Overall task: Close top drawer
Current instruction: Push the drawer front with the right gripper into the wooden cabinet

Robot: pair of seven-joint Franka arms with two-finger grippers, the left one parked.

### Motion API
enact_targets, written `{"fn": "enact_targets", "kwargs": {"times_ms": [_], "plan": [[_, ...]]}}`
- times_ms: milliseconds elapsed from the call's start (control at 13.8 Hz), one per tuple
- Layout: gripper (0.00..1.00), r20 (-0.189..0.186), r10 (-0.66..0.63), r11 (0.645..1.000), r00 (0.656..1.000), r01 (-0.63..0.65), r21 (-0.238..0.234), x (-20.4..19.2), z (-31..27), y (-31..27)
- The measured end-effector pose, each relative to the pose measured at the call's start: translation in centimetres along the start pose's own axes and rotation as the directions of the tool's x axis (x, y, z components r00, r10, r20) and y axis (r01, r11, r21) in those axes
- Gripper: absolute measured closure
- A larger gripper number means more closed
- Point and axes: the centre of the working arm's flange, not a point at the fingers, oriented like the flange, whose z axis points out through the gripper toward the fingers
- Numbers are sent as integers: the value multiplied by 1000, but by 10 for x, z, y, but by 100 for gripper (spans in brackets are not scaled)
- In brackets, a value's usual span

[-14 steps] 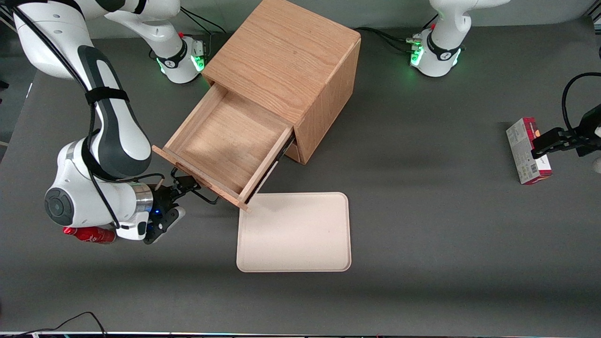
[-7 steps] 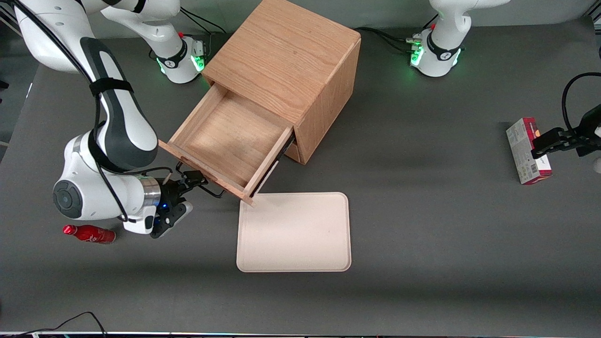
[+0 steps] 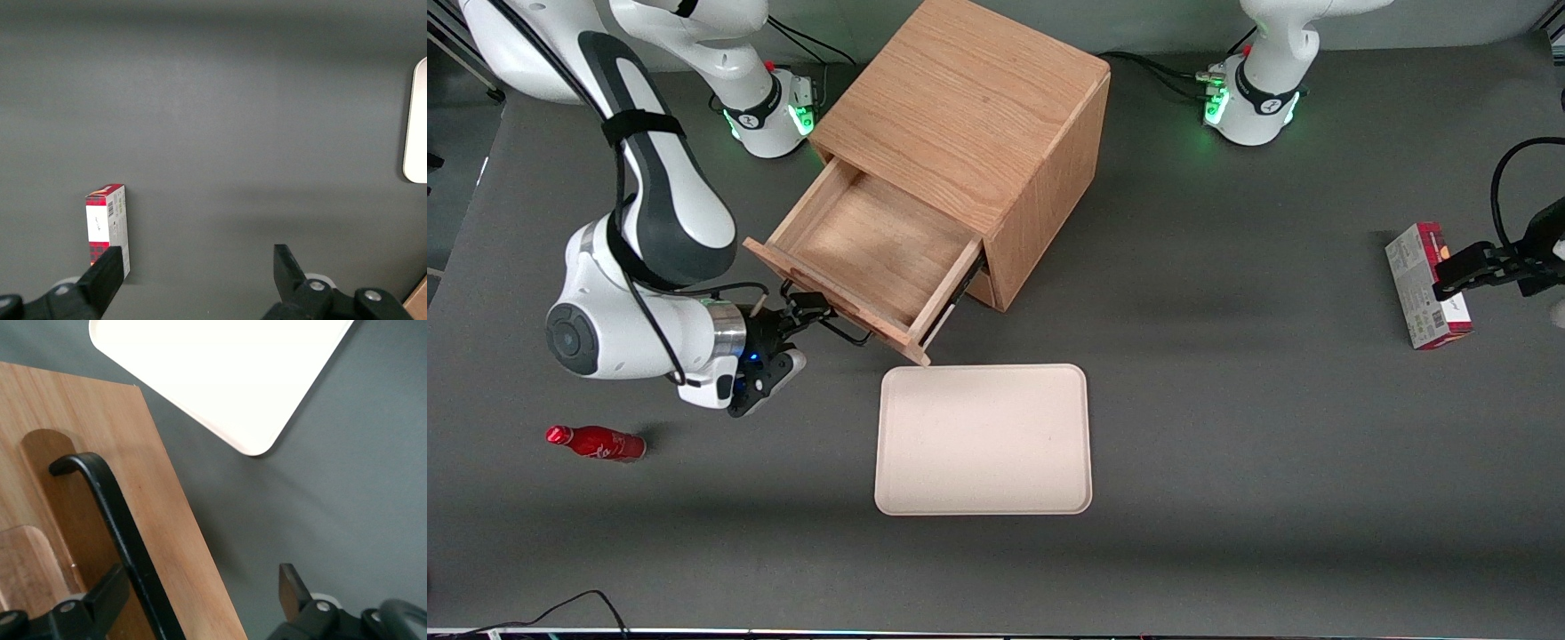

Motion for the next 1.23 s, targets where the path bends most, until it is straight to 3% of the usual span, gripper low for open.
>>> {"fn": "enact_targets", "kwargs": {"times_ms": [289,650,1228], "plan": [[0,11,12,1000,1000,-12,11,-15,13,-27],[0,-12,32,999,999,-32,28,-39,25,-45],[0,-8,72,997,997,-72,29,-65,49,-84]]}}
